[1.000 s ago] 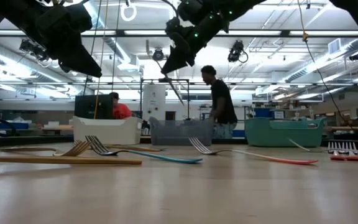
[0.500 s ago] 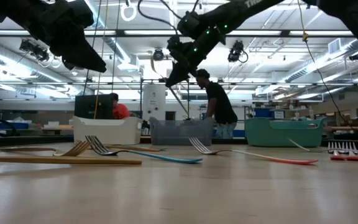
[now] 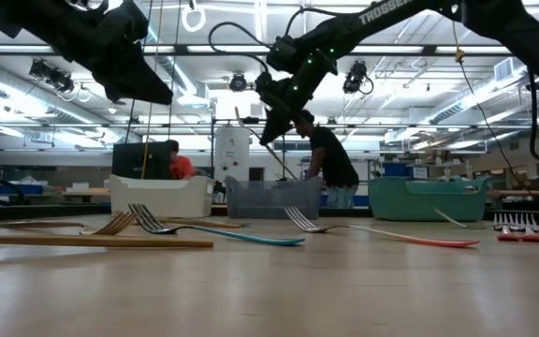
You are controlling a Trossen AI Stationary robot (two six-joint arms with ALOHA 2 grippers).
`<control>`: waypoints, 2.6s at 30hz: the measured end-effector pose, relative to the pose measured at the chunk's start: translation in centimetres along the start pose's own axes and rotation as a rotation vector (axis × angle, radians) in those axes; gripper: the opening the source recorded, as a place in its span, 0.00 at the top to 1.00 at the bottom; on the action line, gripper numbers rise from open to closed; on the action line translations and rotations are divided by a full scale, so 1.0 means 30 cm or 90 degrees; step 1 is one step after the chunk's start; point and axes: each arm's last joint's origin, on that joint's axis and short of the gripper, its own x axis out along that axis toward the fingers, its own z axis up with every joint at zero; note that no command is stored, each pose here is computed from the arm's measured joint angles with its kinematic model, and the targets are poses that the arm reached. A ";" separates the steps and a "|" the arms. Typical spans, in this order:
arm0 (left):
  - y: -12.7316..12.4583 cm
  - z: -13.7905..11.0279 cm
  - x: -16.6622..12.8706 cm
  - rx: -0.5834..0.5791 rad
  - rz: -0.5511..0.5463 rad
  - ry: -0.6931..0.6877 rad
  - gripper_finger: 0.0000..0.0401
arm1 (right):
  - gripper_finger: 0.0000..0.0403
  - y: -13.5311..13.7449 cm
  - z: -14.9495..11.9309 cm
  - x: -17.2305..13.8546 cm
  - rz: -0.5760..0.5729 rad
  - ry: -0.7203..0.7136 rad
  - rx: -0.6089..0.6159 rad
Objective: Sort silverware by color (type)
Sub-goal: Put the middle right gold fork into the black bin, then put the bottom orange fork into the green bin
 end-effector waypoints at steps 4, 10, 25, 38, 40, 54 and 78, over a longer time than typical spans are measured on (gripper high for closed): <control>0.000 -0.003 0.000 0.003 0.001 0.006 0.69 | 0.93 -0.009 -0.026 -0.002 0.009 0.044 0.027; 0.001 -0.007 0.000 0.005 0.002 0.013 0.69 | 0.93 -0.024 -0.041 -0.005 0.009 0.065 0.041; -0.001 -0.006 0.000 0.004 -0.008 0.014 0.69 | 0.93 -0.037 -0.139 0.095 0.034 0.062 0.087; -0.002 -0.006 0.000 -0.001 -0.019 0.016 0.69 | 0.93 -0.031 -0.197 0.157 0.035 0.038 0.120; -0.004 -0.007 0.000 -0.001 -0.027 0.018 0.69 | 0.93 -0.029 -0.209 0.164 0.036 0.044 0.121; -0.003 -0.011 -0.001 0.001 -0.028 0.027 0.69 | 0.73 -0.037 -0.199 0.168 0.013 0.015 0.129; -0.003 -0.011 -0.001 0.002 -0.028 0.027 0.69 | 0.72 0.071 -0.124 0.128 0.082 0.029 0.076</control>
